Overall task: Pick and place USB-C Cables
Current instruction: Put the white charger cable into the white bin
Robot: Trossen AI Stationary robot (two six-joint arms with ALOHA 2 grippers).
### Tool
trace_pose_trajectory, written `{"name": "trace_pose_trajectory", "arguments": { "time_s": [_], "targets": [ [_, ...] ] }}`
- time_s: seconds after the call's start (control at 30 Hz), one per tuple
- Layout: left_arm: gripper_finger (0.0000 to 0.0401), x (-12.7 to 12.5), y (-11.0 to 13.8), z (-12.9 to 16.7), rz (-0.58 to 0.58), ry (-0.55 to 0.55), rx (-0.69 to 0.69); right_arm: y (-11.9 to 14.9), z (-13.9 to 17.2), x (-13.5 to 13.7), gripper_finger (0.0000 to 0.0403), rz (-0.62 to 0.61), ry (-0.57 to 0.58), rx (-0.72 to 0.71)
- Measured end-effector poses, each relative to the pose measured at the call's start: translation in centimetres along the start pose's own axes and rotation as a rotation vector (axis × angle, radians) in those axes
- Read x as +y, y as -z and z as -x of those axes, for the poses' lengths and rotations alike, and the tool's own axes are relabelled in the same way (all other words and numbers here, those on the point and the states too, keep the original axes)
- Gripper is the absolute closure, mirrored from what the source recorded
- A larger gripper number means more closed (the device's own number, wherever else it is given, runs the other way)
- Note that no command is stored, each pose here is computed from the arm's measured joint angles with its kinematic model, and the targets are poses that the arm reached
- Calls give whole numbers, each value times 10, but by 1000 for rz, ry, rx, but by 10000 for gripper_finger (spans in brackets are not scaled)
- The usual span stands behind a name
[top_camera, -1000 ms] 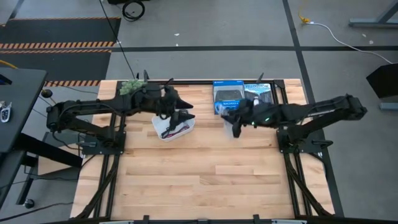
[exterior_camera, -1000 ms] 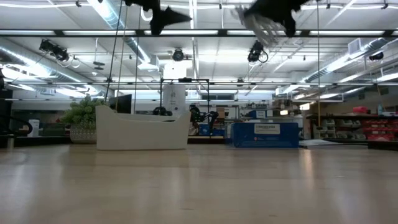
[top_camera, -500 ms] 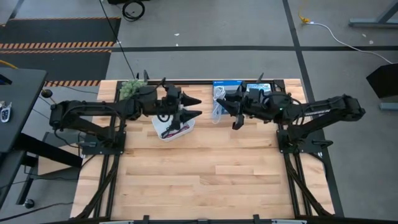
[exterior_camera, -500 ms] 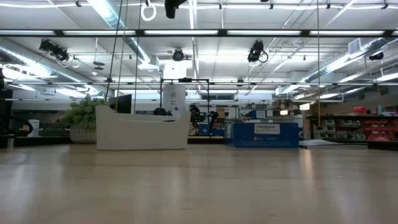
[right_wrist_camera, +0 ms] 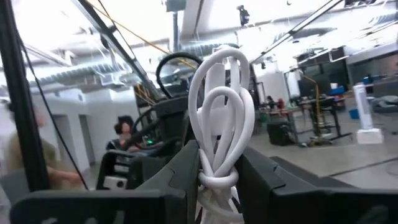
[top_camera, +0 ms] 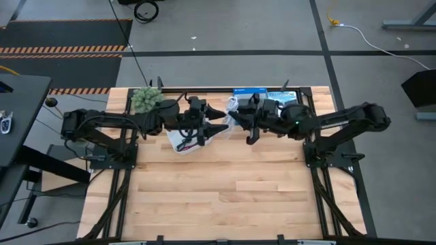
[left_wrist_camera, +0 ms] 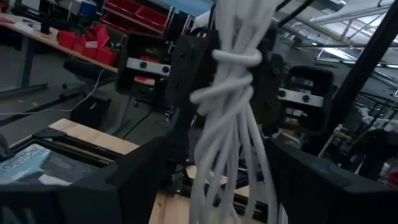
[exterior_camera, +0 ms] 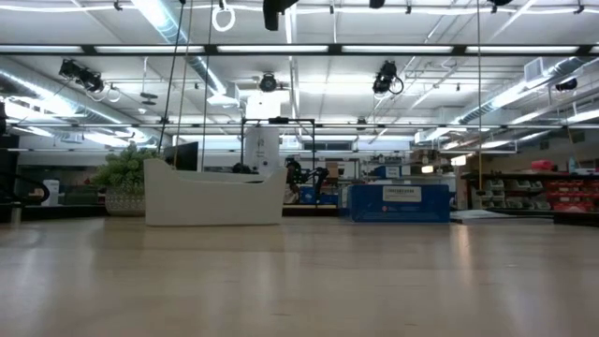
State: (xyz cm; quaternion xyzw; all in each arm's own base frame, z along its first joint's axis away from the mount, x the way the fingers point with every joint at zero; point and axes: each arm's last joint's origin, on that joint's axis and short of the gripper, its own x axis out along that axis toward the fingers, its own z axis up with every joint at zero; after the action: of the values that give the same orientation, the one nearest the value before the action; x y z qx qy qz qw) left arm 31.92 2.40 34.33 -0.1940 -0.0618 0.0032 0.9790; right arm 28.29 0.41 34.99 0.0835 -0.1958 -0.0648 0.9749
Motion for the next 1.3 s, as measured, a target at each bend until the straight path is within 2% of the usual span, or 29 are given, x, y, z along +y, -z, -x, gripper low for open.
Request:
{"name": "trace_pose_trajectory", "arguments": {
  "time_s": [0.27,0.4,0.63,0.93,1.17,1.3],
  "targets": [
    [117,1,1,0,2,-8,11,12,-13,1,314,-19,-19,-73],
    [141,0,1,0,9,-5,11,12,-17,2,314,-22,-19,-73],
    [226,-3,3,0,11,26,26,11,-17,2,305,-19,-5,-74],
    [361,-5,3,0,64,33,30,10,-17,2,245,-20,-11,-74],
    [367,-8,-3,6,56,36,20,-4,-12,3,196,0,-16,-96],
    [364,-7,-11,18,55,-31,47,-18,-5,0,179,57,-1,-98]
  ]
}}
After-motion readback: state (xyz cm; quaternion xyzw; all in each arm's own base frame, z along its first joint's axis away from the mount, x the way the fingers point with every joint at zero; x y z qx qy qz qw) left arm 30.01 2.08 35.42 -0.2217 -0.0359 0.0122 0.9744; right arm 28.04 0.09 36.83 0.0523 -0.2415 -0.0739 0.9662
